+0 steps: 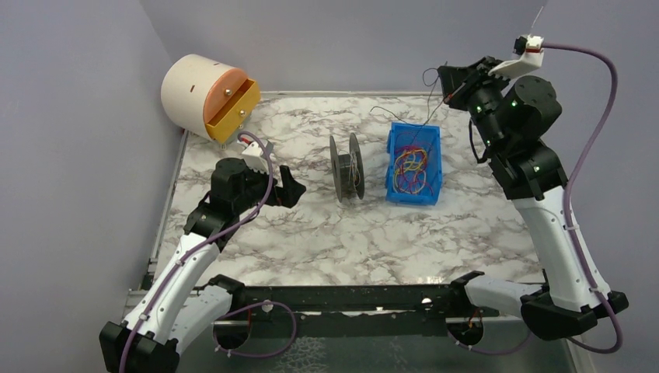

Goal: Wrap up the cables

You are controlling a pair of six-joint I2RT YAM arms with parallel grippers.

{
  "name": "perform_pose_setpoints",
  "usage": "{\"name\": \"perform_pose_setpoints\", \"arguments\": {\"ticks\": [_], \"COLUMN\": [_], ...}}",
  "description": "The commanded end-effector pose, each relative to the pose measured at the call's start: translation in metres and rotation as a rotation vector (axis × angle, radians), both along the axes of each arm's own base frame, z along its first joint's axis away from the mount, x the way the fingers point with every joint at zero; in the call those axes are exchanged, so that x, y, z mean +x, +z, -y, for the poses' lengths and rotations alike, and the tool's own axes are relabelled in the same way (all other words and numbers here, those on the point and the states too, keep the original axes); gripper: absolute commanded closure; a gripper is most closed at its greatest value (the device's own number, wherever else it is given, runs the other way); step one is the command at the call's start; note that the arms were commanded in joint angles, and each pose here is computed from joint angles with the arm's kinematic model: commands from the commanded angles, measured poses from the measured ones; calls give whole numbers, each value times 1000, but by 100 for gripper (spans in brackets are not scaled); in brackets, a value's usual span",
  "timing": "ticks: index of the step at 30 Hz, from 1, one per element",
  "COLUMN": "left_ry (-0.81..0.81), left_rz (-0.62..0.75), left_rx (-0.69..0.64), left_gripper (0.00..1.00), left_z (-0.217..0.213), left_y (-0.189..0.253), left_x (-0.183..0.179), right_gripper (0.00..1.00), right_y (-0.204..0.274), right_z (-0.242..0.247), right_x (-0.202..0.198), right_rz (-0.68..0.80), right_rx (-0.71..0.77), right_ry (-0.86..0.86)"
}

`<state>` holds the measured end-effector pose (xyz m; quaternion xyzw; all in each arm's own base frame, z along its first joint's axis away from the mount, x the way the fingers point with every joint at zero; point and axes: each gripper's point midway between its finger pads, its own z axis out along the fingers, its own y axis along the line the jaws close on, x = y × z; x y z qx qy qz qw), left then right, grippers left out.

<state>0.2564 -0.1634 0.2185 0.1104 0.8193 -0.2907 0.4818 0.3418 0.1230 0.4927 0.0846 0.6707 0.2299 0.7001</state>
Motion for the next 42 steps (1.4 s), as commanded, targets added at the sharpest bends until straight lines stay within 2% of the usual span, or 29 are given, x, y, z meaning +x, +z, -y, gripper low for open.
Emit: {"name": "perform_pose_setpoints", "arguments": {"ticks": [1,9,20,42], "left_ry": [-30,-33,-34,-46], "left_rz": [5,5,11,25], "left_rx": [-6,-8,-11,-20], "left_gripper": [1,1,1,1], "left_z": [4,4,4,6], "left_y": [1,1,3,7], "left_x": [-4,-5,-6,-9], "right_gripper": [99,99,99,99], "right_y": [44,128,228,350], "right_z": [-5,4,16,56], "right_x": [-11,-35,-83,-156], "right_rz": [82,268,589,1177], "right_rx": [-1,12,109,399], "right_ry": [54,61,80,15]}}
